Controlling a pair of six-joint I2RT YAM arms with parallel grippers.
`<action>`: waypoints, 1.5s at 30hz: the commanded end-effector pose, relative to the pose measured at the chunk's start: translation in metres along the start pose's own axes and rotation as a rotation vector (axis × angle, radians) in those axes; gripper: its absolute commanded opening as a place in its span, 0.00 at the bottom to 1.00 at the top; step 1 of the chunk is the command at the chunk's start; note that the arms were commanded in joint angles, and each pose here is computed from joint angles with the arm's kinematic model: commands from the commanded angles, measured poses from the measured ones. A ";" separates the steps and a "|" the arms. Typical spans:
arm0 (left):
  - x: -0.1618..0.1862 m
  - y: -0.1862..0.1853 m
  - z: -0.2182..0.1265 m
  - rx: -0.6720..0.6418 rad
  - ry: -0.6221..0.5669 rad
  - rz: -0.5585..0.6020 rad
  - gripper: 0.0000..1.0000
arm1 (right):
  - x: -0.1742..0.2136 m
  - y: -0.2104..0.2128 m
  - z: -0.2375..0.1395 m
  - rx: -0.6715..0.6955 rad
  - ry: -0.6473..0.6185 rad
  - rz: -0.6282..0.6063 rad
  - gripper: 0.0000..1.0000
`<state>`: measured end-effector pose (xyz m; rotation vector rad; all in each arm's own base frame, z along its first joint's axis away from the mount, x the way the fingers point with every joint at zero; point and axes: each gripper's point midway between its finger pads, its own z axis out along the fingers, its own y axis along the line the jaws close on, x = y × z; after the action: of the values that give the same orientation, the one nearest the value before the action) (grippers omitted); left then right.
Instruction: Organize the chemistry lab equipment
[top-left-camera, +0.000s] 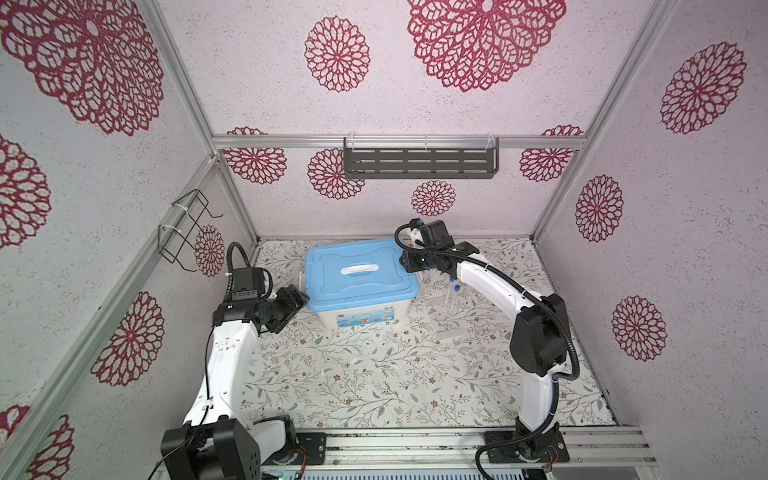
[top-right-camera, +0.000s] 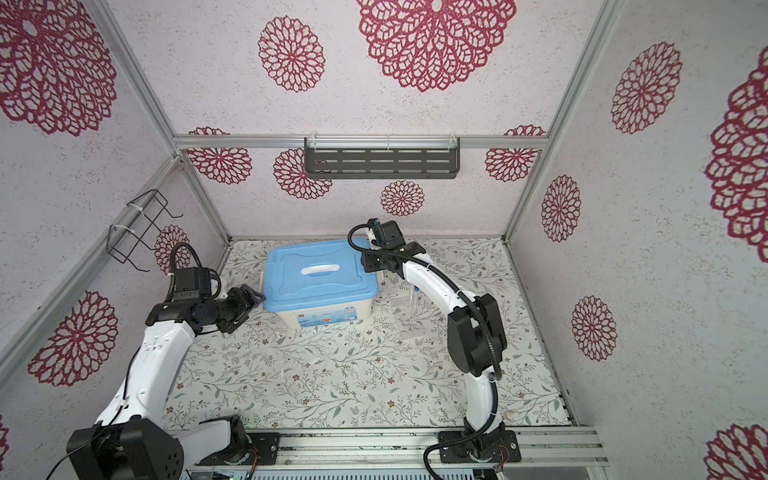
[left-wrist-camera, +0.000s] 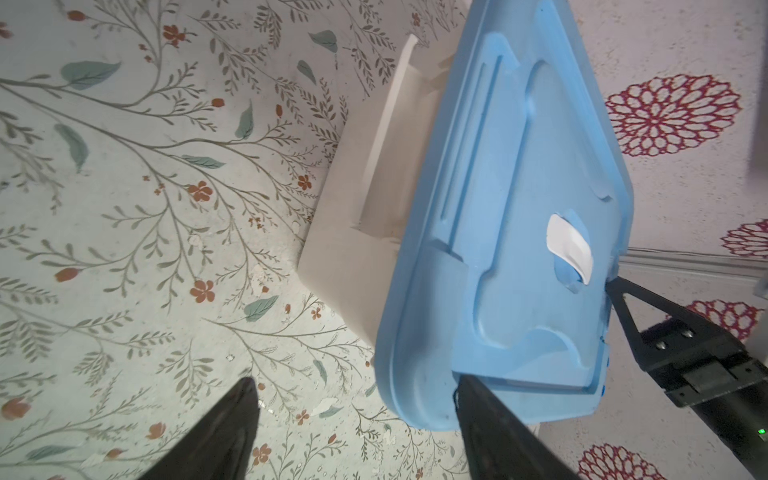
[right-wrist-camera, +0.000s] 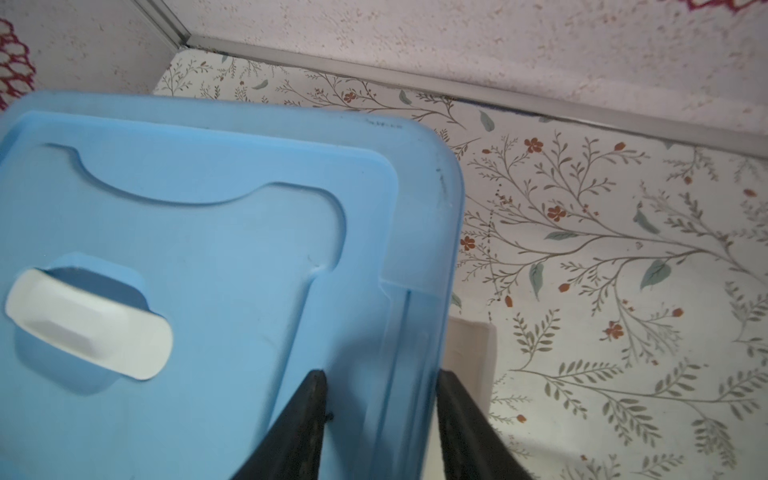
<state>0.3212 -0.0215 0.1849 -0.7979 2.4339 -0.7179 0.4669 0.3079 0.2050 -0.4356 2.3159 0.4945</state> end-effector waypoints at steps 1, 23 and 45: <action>-0.013 -0.028 0.007 0.133 0.018 0.056 0.83 | -0.024 0.004 -0.017 0.013 -0.064 -0.009 0.58; -0.053 -0.022 0.086 0.260 0.049 0.065 0.96 | 0.008 -0.019 -0.008 -0.130 0.076 0.255 0.99; -0.066 -0.034 0.080 0.282 -0.006 0.049 0.68 | 0.012 -0.002 -0.005 -0.308 0.078 0.380 0.80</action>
<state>0.4316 -0.0325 0.1577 -0.5915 2.2597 -1.0637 0.4563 0.3048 0.1764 -0.1363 2.4560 1.0832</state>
